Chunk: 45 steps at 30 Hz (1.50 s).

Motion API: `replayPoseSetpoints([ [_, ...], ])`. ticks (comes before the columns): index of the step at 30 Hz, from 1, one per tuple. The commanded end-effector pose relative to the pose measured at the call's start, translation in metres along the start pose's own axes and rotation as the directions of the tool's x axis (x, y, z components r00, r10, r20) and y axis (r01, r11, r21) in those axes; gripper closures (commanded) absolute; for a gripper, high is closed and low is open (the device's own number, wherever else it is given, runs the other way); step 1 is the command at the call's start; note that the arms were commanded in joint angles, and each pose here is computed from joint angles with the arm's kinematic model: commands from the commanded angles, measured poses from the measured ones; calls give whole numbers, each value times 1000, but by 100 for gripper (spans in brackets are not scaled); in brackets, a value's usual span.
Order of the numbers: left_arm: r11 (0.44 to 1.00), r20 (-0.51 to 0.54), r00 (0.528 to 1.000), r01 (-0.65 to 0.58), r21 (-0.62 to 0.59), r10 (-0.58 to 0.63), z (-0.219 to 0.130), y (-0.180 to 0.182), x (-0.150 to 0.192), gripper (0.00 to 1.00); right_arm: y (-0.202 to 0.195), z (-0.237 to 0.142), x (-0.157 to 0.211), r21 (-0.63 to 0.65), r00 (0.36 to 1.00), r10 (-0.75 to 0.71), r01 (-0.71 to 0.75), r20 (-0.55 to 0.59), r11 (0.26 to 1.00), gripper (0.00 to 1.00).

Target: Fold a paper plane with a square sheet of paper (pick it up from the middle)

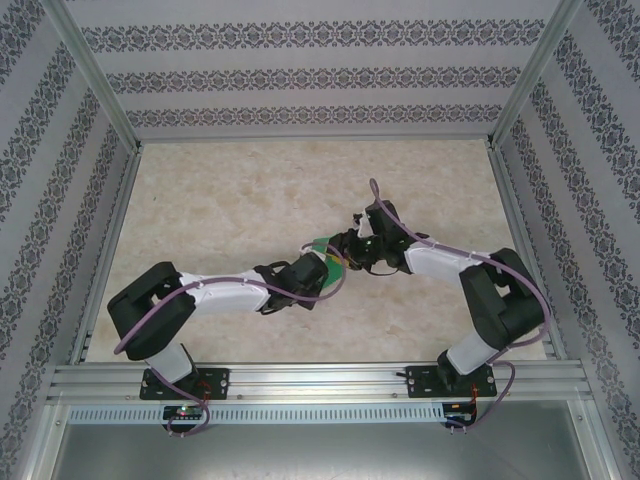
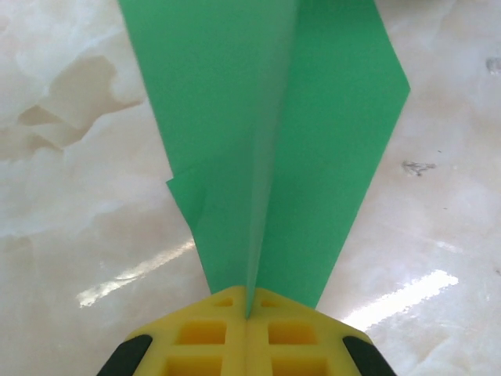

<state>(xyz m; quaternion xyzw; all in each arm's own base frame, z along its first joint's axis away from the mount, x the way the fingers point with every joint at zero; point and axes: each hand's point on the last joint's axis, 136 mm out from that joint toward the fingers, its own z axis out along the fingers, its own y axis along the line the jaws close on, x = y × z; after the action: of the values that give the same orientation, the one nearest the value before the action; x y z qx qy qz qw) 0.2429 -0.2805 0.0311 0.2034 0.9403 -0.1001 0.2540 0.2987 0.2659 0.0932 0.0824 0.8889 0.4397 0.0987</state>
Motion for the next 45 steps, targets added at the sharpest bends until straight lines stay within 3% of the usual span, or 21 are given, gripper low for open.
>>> replayPoseSetpoints([
  [1, 985, 43, 995, 81, 153, -88, -6, -11, -15, 100, 9, -21, -7, -8, 997, -57, 57, 52, 998, 60],
  [8, 961, 16, 988, 147, 234, -155, -3, -7, -12, 100, 15, -32, -5, -36, 995, -85, 87, 61, 996, 58],
  [22, 895, -66, 956, 290, 340, -285, 5, 8, -7, 100, 33, 23, 17, -81, 990, -123, 118, -65, 990, 82],
  [39, 848, -155, 932, 362, 387, -327, 15, 12, -1, 100, 9, 59, 3, -34, 994, -74, 72, -79, 997, 84],
  [45, 858, -156, 937, 349, 378, -313, 14, 16, -2, 91, 2, 61, -3, -12, 996, -61, 60, -68, 998, 84],
])
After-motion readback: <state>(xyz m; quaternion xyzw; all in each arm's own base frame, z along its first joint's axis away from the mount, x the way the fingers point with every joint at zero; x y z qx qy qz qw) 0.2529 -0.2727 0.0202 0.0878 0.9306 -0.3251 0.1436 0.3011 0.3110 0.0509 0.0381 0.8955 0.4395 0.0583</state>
